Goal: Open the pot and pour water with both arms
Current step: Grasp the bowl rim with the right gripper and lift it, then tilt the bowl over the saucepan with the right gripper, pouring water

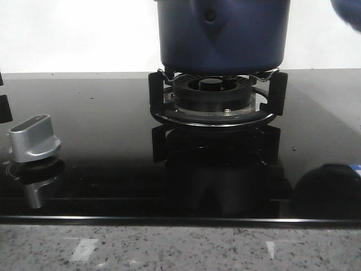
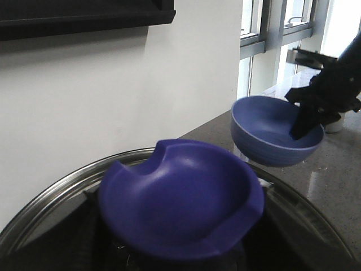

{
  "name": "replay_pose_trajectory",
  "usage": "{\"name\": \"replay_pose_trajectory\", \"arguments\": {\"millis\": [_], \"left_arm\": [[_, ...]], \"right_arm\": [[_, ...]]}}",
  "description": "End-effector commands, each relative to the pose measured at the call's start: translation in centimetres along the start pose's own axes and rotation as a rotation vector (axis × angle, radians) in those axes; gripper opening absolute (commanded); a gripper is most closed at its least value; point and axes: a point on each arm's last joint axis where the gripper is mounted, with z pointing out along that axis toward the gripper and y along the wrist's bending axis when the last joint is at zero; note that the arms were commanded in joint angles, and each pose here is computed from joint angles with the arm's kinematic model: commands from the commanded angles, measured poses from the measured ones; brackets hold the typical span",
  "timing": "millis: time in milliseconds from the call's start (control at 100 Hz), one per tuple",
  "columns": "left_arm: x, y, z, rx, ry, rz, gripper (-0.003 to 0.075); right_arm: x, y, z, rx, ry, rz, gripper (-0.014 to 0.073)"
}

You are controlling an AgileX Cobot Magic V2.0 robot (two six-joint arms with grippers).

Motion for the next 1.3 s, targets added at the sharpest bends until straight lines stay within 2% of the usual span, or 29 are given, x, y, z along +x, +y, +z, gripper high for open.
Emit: {"name": "replay_pose_trajectory", "arguments": {"millis": [0, 310, 560, 660, 940, 1090, 1290], "left_arm": [[-2.0, -0.4, -0.6, 0.002, -0.098, -0.043, 0.0271], [-2.0, -0.4, -0.6, 0.002, -0.098, -0.043, 0.0271], [-2.0, -0.4, -0.6, 0.004, -0.098, -0.043, 0.0271], [-2.0, -0.5, -0.6, 0.012, -0.099, -0.042, 0.0271], [-2.0, -0.5, -0.6, 0.017, -0.099, -0.042, 0.0271], [-2.0, -0.5, -0.6, 0.017, -0.100, -0.043, 0.0271], [-2.2, -0.5, -0.6, 0.017, -0.114, -0.060, 0.0271]], "right_arm": [[-0.9, 1.9, -4.0, -0.076, -0.137, -0.055, -0.0062], [-1.9, 7.0, -8.3, -0.191, -0.192, -0.213, -0.0062], [-1.3, 10.7, -7.8, -0.263, -0.159, -0.319, -0.0062], [-1.1, 11.9, -7.7, -0.276, -0.190, -0.357, -0.0062], [-1.0, 13.5, -7.9, -0.253, -0.322, -0.446, -0.0062], [-0.6, 14.6, -8.0, -0.185, -0.402, -0.542, -0.0062], [-0.6, 15.3, -7.6, -0.101, -0.463, -0.608, -0.0062]]}}
